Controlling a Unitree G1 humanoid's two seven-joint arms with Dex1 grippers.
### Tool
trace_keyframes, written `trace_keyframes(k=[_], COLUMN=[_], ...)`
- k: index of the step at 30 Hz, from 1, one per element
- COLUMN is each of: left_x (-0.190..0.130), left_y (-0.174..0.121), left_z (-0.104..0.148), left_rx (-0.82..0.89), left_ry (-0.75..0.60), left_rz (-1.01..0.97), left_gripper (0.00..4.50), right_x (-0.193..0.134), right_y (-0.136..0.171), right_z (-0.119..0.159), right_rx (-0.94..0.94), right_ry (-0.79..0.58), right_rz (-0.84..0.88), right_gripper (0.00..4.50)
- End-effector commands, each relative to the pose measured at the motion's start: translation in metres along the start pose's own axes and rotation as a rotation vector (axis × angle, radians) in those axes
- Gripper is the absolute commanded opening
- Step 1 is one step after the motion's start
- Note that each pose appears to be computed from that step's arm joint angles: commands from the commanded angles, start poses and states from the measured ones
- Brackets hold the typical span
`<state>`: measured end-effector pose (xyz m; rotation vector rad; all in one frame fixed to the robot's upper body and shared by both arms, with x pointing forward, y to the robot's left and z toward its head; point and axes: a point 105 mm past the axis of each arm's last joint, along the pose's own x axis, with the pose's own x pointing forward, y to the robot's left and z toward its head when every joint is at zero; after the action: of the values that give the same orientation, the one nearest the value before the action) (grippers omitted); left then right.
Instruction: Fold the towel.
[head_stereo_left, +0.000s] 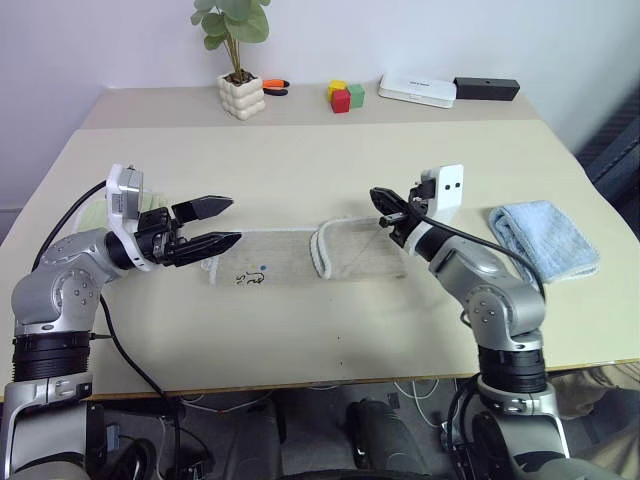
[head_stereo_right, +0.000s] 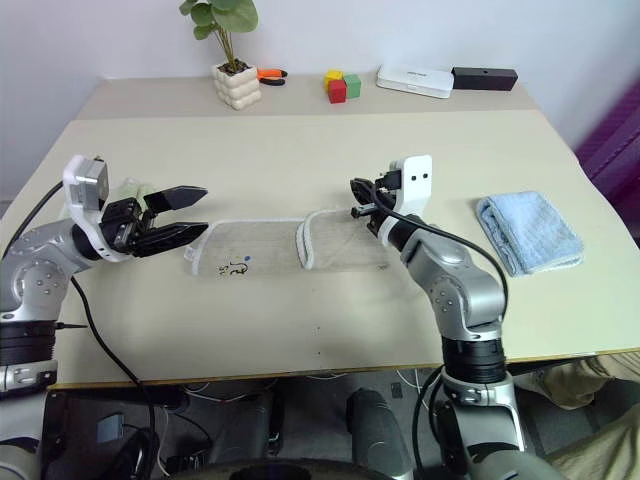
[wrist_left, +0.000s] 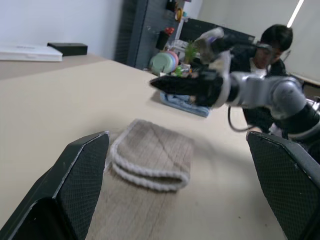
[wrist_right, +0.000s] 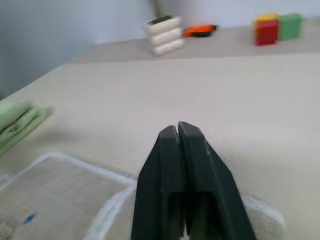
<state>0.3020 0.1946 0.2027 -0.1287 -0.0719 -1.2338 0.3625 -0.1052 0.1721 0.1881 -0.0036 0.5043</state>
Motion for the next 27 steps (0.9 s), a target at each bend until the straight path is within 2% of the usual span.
trace_keyframes(k=[1, 8, 12, 19, 22, 27], left_x=[0.001, -0.001, -0.002, 0.0, 0.002, 0.012], left_y=[-0.002, -0.004, -0.005, -0.004, 0.0, -0.017], left_z=[0.008, 0.008, 0.008, 0.007, 0.009, 0.01], left_rx=[0.033, 0.036, 0.037, 0.034, -0.024, -0.311], left_ry=[-0.022, -0.021, -0.021, -0.025, -0.076, -0.235], left_rz=[-0.009, -0.002, 0.004, 0.01, 0.054, 0.101], left_gripper=[4.5, 4.5, 4.5, 4.5, 4.5, 4.5], right_x=[0.01, 0.013, 0.009, 0.015, 0.024, 0.026], right_y=[0.003, 0.02, 0.014, 0.022, 0.028, 0.044], right_z=[-0.002, -0.052, -0.087, -0.111, -0.102, -0.049], right_rx=[-0.128, -0.228, -0.242, -0.262, -0.316, -0.281], right_ry=[-0.058, -0.021, 0.05, 0.079, 0.068, -0.054], right_rz=[-0.008, 0.062, 0.056, 0.056, 0.045, 0.156], right_gripper=[0.05, 0.05, 0.05, 0.05, 0.05, 0.05])
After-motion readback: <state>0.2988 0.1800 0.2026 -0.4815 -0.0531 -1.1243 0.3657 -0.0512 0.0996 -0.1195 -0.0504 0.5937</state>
